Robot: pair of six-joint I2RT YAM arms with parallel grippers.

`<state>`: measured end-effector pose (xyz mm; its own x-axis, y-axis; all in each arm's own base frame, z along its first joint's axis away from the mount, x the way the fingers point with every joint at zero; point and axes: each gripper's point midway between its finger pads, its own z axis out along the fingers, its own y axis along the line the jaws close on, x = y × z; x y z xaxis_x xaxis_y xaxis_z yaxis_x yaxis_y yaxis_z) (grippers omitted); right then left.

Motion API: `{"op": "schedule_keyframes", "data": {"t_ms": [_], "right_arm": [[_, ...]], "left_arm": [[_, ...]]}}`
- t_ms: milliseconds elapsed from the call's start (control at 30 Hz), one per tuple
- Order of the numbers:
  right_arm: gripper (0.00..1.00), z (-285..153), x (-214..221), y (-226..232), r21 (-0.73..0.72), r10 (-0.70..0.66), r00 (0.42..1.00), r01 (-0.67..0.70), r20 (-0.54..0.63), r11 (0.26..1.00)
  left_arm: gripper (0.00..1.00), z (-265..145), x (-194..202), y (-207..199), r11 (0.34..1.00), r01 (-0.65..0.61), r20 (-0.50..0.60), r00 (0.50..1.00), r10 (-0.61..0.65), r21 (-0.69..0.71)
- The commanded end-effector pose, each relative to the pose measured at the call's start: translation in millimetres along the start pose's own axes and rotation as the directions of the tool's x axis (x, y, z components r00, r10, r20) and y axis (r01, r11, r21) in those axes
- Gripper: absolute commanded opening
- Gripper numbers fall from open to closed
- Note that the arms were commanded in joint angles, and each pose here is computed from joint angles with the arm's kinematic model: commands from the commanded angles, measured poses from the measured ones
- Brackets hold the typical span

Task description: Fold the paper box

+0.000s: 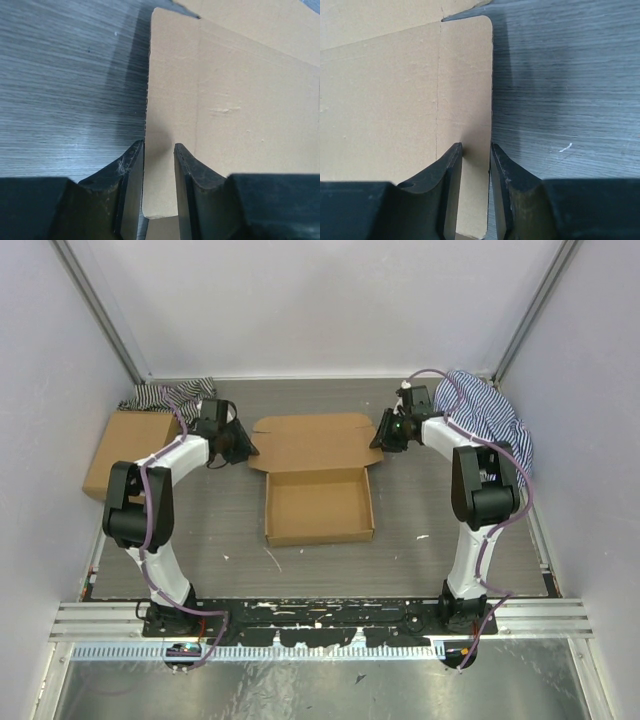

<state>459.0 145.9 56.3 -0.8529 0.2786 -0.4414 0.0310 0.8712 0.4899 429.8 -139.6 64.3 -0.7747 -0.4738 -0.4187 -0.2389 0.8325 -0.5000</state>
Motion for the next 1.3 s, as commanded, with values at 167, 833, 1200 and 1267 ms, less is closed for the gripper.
{"op": "schedule_keyframes", "data": {"t_ms": [167,833,1200,1267], "right_arm": [[0.31,-28,-18,41,0.070,-0.174,0.981,0.168,0.085,0.983],[0.31,-19,21,85,0.134,-0.355,0.934,0.345,0.051,0.929],[0.34,-19,29,96,0.190,-0.414,0.909,0.399,0.044,0.897],[0.36,-18,31,97,0.193,-0.420,0.907,0.405,0.040,0.894]], "left_arm": [[0.36,-16,-3,-39,0.989,-0.144,0.040,0.989,0.143,0.019],[0.36,-28,22,-83,0.957,-0.284,0.072,0.957,0.280,0.061],[0.37,-22,32,-93,0.948,-0.310,0.058,0.950,0.307,0.069],[0.37,-23,32,-94,0.947,-0.315,0.060,0.949,0.311,0.068]]}}
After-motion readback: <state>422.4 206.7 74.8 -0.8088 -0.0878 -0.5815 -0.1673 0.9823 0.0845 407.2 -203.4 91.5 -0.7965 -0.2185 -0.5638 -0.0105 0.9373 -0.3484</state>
